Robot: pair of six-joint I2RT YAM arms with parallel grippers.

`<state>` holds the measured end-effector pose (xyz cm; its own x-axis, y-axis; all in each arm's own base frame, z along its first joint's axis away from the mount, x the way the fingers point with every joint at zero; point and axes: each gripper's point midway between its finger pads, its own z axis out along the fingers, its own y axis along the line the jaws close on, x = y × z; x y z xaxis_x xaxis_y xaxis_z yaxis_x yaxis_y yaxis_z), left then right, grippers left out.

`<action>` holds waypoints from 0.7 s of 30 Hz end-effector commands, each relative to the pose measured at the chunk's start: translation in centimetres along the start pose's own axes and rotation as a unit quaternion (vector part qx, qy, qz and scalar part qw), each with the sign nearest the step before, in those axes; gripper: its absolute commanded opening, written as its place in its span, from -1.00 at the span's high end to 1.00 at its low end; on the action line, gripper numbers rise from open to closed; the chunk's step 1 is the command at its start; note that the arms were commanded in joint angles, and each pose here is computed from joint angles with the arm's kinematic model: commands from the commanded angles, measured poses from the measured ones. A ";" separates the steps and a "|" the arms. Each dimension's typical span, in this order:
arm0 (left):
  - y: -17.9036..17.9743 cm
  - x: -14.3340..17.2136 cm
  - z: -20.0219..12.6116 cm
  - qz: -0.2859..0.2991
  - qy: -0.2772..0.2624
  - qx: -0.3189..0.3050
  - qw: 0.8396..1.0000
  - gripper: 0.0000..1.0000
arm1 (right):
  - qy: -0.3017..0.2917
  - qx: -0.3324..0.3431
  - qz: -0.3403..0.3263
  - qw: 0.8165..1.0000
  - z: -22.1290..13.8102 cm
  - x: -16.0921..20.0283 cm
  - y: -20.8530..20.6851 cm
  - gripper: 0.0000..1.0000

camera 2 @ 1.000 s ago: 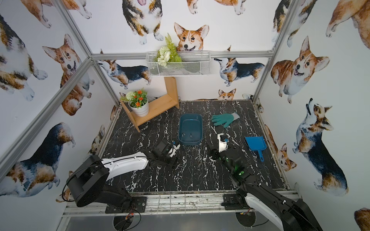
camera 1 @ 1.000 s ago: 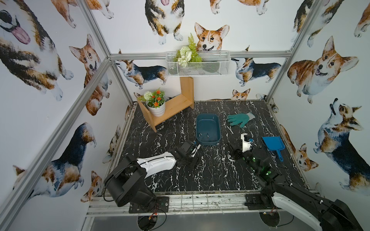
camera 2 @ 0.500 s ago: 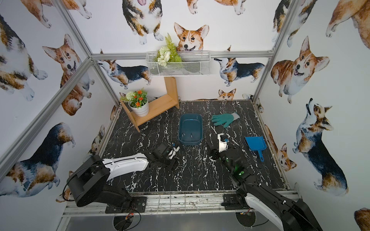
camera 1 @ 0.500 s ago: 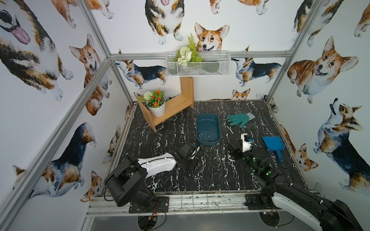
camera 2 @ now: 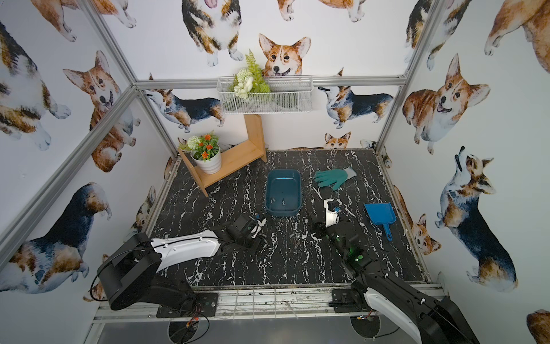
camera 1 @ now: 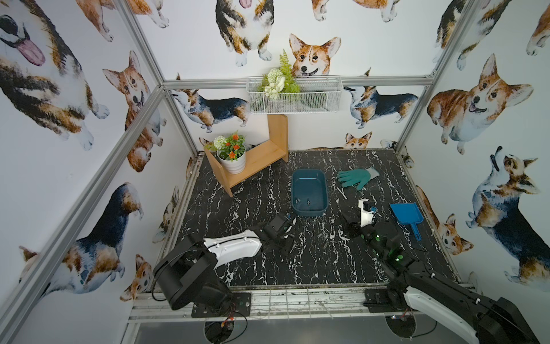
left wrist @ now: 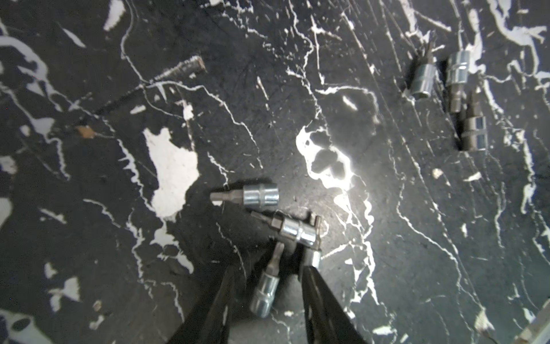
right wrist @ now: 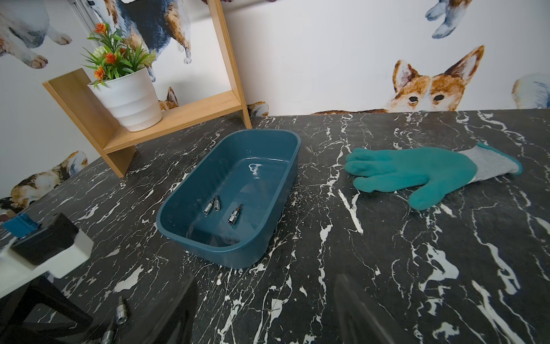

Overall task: Put the bit on the desktop into the storage box
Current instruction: Adjust the screwdriver bit at the center of the board, then pick up the screwdriver bit from the center of the board.

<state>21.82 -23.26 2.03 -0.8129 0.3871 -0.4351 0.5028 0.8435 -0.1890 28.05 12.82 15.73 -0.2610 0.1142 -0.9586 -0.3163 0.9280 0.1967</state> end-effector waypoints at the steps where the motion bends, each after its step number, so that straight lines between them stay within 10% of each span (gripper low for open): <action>1: 0.7 0.9 0.1 -0.002 0.019 -0.022 1.000 0.17 | -0.023 -0.002 0.003 1.000 -0.1 -1.1 0.1 -0.55; 21: 0.8 2.7 0.1 0.002 0.039 -0.072 0.997 0.32 | -0.024 -0.003 0.006 1.000 -0.1 -1.1 0.2 -0.55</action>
<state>21.08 -22.83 1.52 -0.8085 0.4057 -0.4264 0.4843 0.8702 -0.0903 28.04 12.79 15.75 -0.2604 0.1172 -0.9584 -0.3156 0.9278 0.1992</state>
